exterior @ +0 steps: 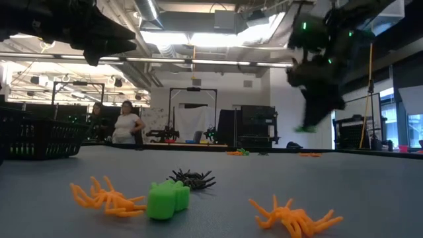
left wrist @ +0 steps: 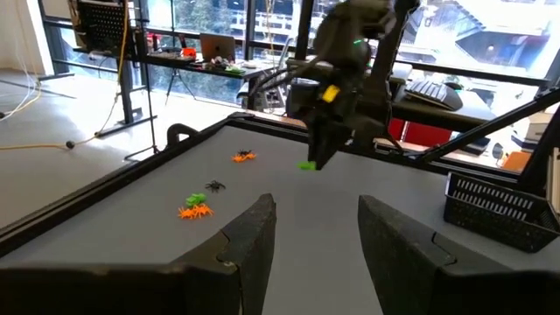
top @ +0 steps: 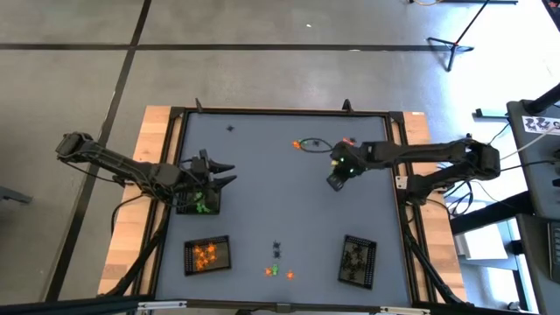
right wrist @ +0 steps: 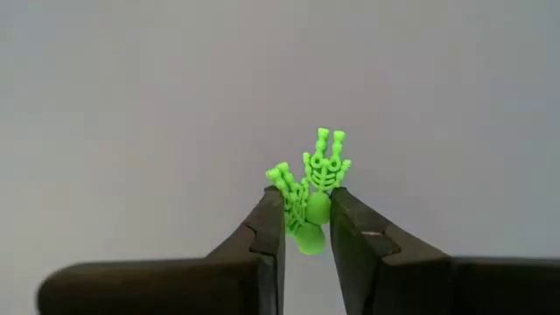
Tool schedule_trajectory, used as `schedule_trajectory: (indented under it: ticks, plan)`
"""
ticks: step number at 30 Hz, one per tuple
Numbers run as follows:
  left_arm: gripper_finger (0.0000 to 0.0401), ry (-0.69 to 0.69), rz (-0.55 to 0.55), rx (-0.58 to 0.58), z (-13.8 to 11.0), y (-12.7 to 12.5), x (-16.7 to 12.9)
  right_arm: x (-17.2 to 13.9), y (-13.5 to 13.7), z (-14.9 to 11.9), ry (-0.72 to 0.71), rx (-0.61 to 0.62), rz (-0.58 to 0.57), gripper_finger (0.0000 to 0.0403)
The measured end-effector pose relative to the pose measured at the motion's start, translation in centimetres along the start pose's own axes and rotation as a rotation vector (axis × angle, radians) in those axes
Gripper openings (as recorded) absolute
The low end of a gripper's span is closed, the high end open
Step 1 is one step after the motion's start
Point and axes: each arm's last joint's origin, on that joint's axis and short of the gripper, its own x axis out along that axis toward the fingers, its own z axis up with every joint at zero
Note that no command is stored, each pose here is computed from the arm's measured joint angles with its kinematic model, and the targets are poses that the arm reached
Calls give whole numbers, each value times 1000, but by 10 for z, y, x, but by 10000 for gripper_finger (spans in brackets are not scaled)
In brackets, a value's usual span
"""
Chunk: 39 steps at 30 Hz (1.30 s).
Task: Sort Halloween decoration
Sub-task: Put the green skeleton toy into the top black bin
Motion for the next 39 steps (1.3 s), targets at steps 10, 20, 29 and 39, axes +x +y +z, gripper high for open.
schedule_trajectory:
  ticks: [10, 20, 29, 39]
  plan:
    - [155, 25, 4, -5, -6, -3, 6, 32, 72, -16, -202, -101, 79, 74]
    - [155, 42, -5, 6, -8, -4, 8, 81, 86, -32, -121, -163, 74, 126]
    - [155, 40, -6, 7, -8, -4, 8, 83, 89, -33, -91, -170, 131, 192]
    - [155, 55, -3, 16, -11, -4, 9, 78, 107, -55, -51, -264, 157, 183]
